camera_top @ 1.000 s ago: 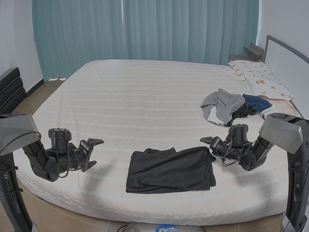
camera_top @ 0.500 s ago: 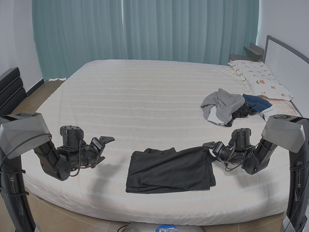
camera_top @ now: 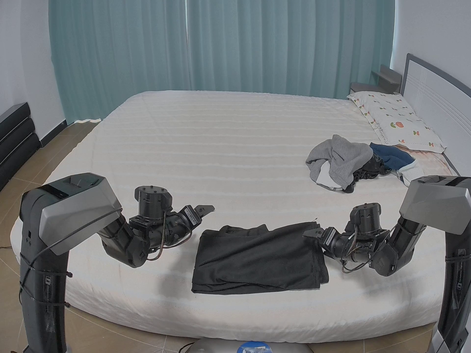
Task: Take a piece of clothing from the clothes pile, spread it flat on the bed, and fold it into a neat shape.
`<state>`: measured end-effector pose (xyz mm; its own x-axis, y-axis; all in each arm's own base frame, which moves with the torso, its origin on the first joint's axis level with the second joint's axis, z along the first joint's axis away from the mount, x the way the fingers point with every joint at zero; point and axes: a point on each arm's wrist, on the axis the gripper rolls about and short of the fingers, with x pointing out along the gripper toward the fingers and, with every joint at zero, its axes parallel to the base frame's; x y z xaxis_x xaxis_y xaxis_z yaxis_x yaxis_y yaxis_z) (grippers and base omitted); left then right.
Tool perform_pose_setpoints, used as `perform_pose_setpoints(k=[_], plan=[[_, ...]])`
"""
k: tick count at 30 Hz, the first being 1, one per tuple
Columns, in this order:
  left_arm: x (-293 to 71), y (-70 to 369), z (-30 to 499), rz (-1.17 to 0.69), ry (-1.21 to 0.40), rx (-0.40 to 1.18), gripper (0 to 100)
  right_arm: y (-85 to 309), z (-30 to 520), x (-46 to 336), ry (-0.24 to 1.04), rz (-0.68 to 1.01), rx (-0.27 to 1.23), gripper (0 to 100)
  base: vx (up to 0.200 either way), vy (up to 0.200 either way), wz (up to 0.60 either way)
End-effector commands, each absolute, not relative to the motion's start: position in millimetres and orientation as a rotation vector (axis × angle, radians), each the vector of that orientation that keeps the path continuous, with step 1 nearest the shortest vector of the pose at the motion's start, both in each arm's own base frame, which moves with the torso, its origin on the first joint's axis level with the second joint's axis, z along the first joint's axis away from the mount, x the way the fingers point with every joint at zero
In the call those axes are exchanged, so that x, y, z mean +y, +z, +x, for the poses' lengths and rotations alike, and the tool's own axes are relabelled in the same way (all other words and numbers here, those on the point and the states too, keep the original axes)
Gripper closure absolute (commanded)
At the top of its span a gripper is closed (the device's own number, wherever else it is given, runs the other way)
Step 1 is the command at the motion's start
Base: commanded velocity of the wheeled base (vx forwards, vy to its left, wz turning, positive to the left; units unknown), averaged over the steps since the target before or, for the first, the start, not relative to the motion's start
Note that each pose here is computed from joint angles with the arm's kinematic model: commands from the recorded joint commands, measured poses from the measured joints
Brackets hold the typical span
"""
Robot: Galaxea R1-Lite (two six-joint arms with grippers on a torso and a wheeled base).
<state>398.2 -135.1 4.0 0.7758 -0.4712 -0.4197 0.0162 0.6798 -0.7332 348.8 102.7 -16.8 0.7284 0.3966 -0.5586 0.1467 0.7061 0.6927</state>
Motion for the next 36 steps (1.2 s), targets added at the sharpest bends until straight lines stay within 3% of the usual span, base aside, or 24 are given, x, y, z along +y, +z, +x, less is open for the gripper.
perform_pose_setpoints(k=[1, 19, 20, 31, 36], plan=[[-155, -13, 396, -0.754, -0.314, 0.699, 0, -21, 328, 101, 0.139, 0.775, 0.816, 0, 0.0, 0.0, 0.0], [-158, -32, 398, -0.73, -0.253, 0.698, 0, -31, 313, 100, 0.145, 0.752, 0.832, 0, 0.0, 0.0, 0.0], [-158, -34, 397, -0.725, -0.243, 0.699, 100, -32, 312, 100, 0.145, 0.745, 0.836, 0, 0.0, 0.0, 0.0], [-156, -37, 398, -0.702, -0.189, 0.674, 100, -37, 307, 100, 0.156, 0.714, 0.847, 0, 0.0, 0.0, 0.0], [-151, -37, 403, -0.713, -0.148, 0.593, 100, -39, 305, 101, 0.166, 0.713, 0.835, 0, 0.0, 0.0, 0.0]])
